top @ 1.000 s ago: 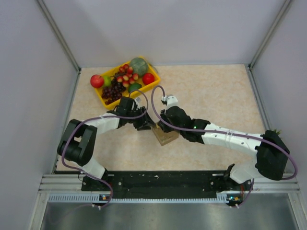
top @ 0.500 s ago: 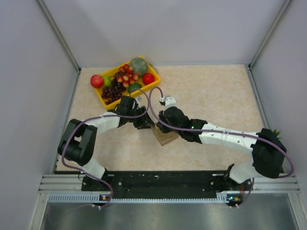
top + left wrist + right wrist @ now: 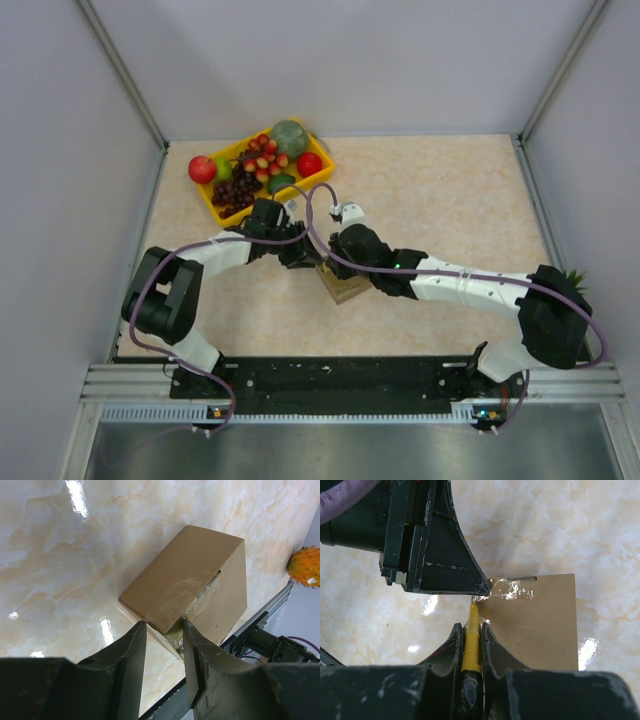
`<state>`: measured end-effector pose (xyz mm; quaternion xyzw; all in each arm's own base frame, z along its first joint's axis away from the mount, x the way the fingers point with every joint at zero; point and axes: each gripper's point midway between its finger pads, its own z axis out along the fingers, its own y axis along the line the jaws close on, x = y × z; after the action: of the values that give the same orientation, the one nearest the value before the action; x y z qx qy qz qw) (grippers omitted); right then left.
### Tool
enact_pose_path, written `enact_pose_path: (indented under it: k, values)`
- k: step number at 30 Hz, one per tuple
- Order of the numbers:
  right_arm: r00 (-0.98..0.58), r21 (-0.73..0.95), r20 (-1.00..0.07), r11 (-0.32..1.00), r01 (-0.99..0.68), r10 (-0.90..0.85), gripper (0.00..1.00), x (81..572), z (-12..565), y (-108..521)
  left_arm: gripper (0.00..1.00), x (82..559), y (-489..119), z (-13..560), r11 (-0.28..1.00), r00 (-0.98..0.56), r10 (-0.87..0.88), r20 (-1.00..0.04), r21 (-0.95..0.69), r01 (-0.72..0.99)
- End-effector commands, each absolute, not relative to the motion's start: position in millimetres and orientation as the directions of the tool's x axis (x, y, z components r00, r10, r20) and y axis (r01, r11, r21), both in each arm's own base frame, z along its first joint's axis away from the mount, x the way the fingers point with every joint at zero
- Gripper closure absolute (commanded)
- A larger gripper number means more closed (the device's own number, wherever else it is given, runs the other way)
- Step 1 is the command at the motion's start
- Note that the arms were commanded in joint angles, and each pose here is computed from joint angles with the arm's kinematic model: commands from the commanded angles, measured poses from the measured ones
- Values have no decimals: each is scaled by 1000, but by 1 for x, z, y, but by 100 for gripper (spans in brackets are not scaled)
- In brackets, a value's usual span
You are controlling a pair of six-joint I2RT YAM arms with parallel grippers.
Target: Unpack the express box
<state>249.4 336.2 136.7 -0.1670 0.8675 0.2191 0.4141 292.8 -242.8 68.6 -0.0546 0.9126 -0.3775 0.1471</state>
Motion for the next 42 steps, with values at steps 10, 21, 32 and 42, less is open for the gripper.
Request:
enact_pose_path:
  k: [10,21,32,42]
  values:
    - [-649,183,-730,853,-488,-215,100,227,118,327,65,299,-222,40,824,-945,-254,-205,-558,-100]
    - [-647,136,-722,867,-480,-245,100,216,125,313,65,298,-207,29,862,-937,-294,-188,-476,-175]
    - [-643,95,-708,863,-496,-292,100,204,125,304,65,298,-202,25,876,-936,-296,-191,-445,-187]
    - [-622,69,-719,858,-509,-311,100,201,131,296,66,297,-204,24,880,-940,-276,-198,-446,-165]
